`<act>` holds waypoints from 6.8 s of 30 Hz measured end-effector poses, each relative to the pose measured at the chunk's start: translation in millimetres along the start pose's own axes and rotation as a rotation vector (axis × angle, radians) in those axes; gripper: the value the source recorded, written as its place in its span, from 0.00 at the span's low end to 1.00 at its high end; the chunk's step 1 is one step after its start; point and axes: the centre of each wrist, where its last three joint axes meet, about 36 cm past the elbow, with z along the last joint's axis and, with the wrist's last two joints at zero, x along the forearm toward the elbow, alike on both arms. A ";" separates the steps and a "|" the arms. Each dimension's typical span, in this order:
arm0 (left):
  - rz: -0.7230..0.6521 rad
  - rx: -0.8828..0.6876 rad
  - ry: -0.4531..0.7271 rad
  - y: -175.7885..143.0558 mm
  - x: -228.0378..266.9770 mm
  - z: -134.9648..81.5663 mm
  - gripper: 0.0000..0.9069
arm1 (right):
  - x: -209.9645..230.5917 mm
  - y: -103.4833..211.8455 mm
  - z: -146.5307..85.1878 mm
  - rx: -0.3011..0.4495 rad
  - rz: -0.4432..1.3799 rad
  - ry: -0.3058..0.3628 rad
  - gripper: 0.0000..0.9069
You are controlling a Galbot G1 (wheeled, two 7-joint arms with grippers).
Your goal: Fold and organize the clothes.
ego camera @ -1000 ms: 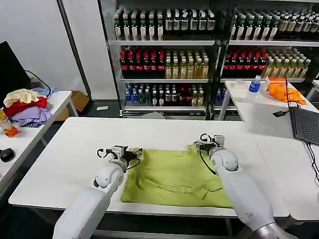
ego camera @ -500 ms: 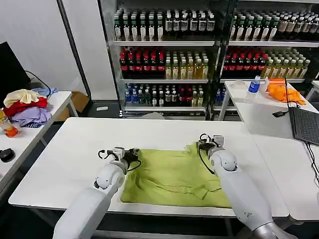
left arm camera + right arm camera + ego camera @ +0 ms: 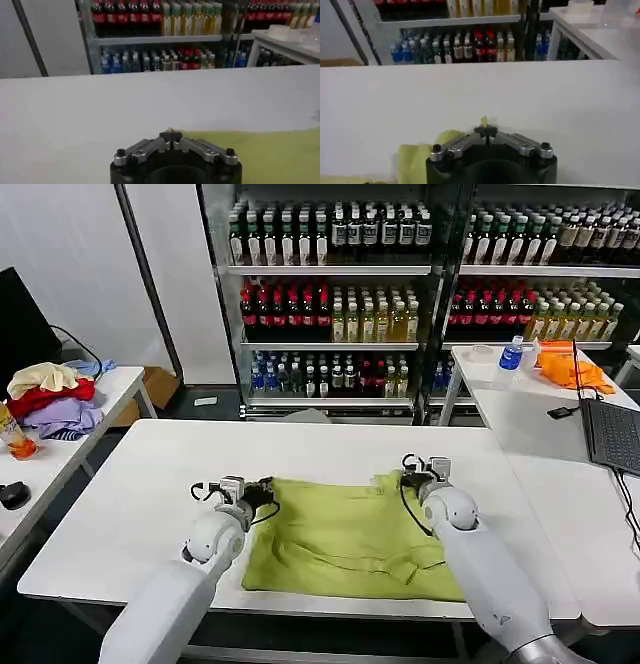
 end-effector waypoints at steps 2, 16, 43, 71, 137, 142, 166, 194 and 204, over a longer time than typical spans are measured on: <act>0.002 -0.002 -0.012 1.1 5.0 -1.0 0.02 | 6.4 -0.1 -0.6 0.001 -0.004 -0.011 0.00; 0.016 -0.012 -0.063 7.3 42.3 -1.2 0.02 | 76.7 -9.6 -0.3 0.014 -0.026 -0.109 0.00; 0.074 -0.057 -0.048 -0.5 135.0 42.2 0.02 | 232.7 -37.0 54.9 0.023 -0.004 -0.149 0.00; 0.063 -0.113 -0.029 -9.7 138.9 75.1 0.78 | 231.4 -27.0 83.7 0.021 0.004 -0.086 1.00; 0.094 0.295 0.019 -50.1 122.8 94.3 0.02 | 255.6 -24.1 100.0 0.032 0.038 -0.082 1.00; 0.092 0.325 0.015 -43.9 127.8 91.2 0.02 | 256.4 -25.7 99.6 0.032 0.040 -0.083 1.00; -0.092 0.271 -0.092 86.7 163.2 33.2 0.02 | 254.3 -23.5 95.0 0.030 0.029 -0.099 1.00; 0.300 0.332 -0.041 -60.9 145.8 29.4 0.02 | 253.3 -26.4 97.9 0.036 0.031 -0.092 1.00; 0.353 0.267 -0.016 -92.0 133.8 36.7 1.00 | 252.4 -27.1 97.4 0.041 0.031 -0.091 1.00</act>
